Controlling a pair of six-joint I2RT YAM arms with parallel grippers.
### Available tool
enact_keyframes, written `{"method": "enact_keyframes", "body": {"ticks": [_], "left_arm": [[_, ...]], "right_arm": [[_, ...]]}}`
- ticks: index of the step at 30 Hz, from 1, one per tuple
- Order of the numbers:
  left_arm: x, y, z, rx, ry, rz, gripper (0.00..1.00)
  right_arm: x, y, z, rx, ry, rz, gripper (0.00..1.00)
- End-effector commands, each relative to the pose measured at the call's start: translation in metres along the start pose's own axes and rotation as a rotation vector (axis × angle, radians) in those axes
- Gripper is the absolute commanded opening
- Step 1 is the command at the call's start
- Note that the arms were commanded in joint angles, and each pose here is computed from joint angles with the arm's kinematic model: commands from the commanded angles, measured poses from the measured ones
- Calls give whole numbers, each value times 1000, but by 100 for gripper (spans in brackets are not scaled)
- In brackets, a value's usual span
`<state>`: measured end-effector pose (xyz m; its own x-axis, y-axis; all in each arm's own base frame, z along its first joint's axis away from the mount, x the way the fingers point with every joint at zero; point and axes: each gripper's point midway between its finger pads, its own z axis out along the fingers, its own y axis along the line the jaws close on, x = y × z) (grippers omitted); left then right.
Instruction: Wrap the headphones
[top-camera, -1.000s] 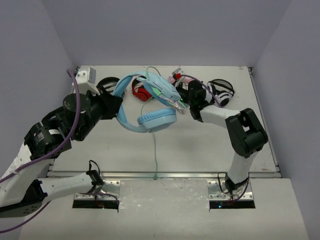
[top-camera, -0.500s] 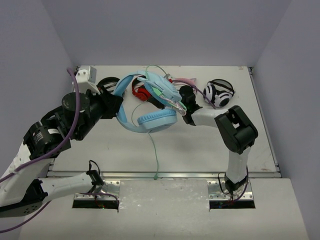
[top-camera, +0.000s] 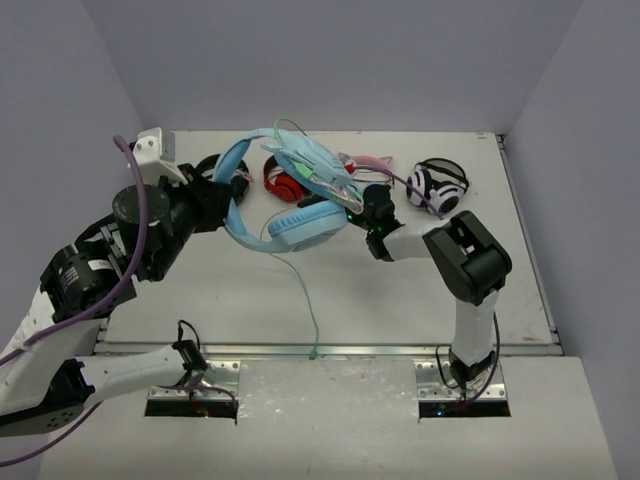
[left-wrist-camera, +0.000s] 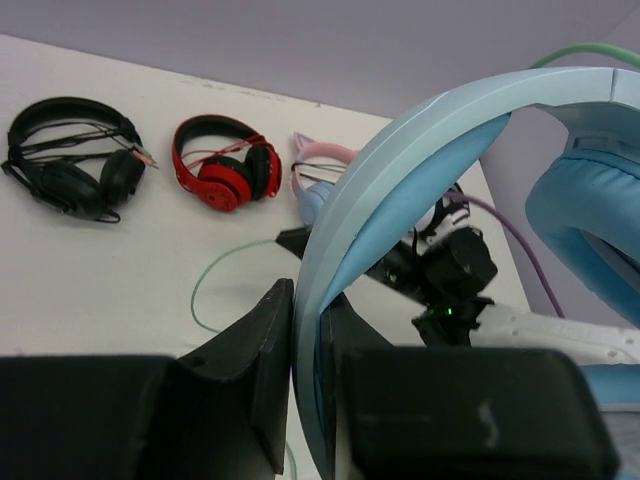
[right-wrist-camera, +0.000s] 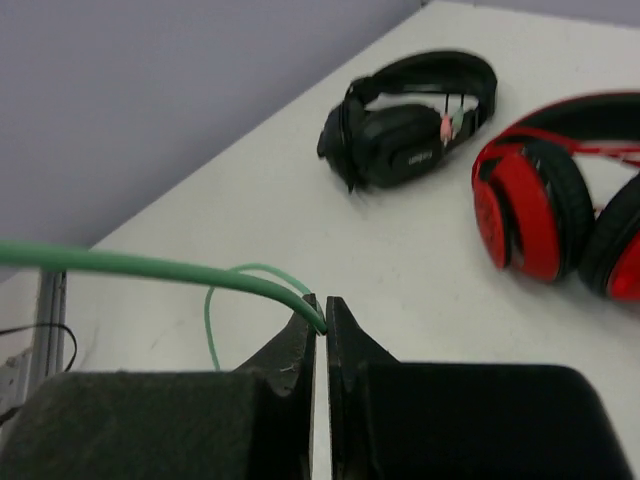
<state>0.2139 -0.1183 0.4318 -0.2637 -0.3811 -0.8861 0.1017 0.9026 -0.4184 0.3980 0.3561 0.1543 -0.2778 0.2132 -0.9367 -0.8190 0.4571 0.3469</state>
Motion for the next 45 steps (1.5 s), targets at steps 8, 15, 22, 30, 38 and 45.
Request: {"method": "enact_keyframes", "body": {"ticks": [8, 15, 22, 30, 38, 45], "left_arm": [[-73, 2, 14, -154, -336, -294, 0], [-65, -9, 49, -256, -355, -234, 0], [-63, 15, 72, -422, -402, -176, 0], [-53, 44, 108, -541, -377, -137, 0], [6, 76, 131, -665, -311, 39, 0], [89, 77, 144, -594, -173, 248, 0]], "right_arm": [[57, 105, -73, -43, 80, 64, 1], [52, 164, -106, -111, 135, -82, 1], [44, 207, -136, -134, 270, -241, 1], [33, 229, -147, -130, 395, -335, 1], [-8, 217, -158, 2, 465, -496, 1], [-71, 195, -159, 167, 431, -711, 1]]}}
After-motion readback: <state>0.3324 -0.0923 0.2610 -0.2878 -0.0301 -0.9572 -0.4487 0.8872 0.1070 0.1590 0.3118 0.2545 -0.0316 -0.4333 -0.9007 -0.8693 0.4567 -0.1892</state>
